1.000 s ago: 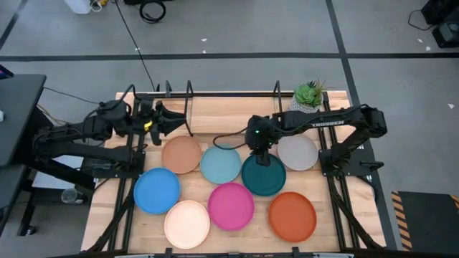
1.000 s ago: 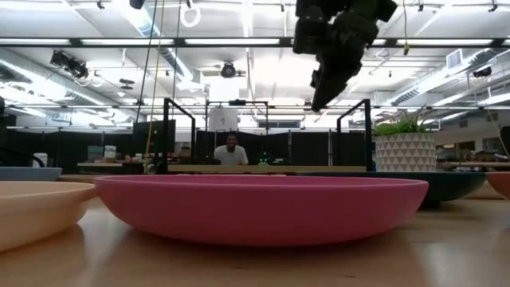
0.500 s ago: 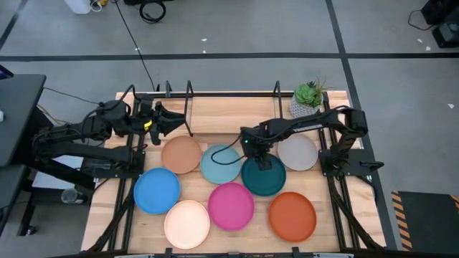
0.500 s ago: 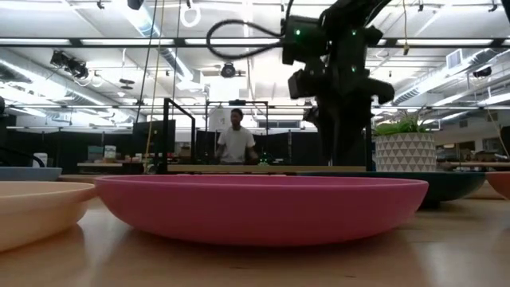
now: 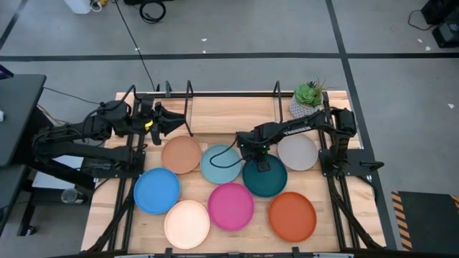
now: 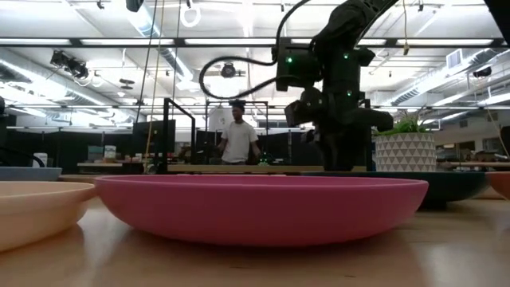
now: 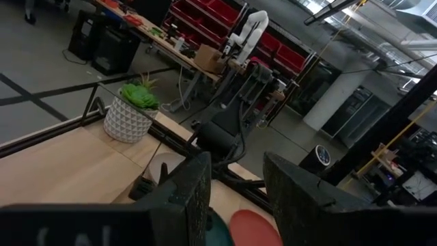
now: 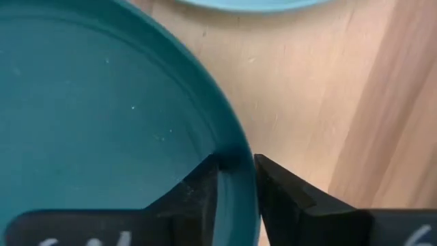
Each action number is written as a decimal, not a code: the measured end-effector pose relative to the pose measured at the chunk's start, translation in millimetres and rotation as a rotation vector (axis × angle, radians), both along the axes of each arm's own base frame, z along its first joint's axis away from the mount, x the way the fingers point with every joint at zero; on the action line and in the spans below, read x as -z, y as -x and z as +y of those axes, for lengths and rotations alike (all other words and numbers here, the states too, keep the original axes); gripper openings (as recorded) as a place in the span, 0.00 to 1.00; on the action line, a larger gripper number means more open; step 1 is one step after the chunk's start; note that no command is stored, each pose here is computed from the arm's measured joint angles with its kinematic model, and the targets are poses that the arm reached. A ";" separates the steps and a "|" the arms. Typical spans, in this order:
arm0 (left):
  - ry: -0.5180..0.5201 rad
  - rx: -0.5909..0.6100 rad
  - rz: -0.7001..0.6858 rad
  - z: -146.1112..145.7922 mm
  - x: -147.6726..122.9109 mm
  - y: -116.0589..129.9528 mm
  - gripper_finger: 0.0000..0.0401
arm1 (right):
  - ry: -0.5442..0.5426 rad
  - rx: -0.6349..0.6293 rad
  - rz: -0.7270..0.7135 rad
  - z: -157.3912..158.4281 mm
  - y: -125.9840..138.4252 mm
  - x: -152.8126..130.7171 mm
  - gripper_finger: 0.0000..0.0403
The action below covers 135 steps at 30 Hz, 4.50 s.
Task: Place and stack plates onto a shelf
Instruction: Put the dark blue plate on the shelf, then put the light blue plate on the shelf
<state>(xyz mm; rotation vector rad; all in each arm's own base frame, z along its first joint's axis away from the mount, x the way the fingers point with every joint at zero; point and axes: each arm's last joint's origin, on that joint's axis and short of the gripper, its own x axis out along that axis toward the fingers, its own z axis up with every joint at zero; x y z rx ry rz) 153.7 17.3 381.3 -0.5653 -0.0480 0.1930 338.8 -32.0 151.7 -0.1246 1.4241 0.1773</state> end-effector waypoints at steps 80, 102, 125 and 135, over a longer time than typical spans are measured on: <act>0.035 -0.009 0.111 2.0 14.9 -20.0 0.35 | -0.263 1.013 -0.351 -238.5 -61.0 -68.0 0.19; 0.059 0.003 0.085 1.6 12.9 -20.4 0.35 | -0.168 0.583 -0.157 -53.4 -72.0 -121.0 0.24; 0.067 0.024 0.104 0.0 14.7 -20.4 0.35 | -0.266 0.931 -0.081 -6.8 -46.3 4.4 0.33; 0.069 0.029 0.109 -0.1 15.2 -20.4 0.35 | -0.223 0.954 -0.089 -3.3 -44.0 9.1 0.19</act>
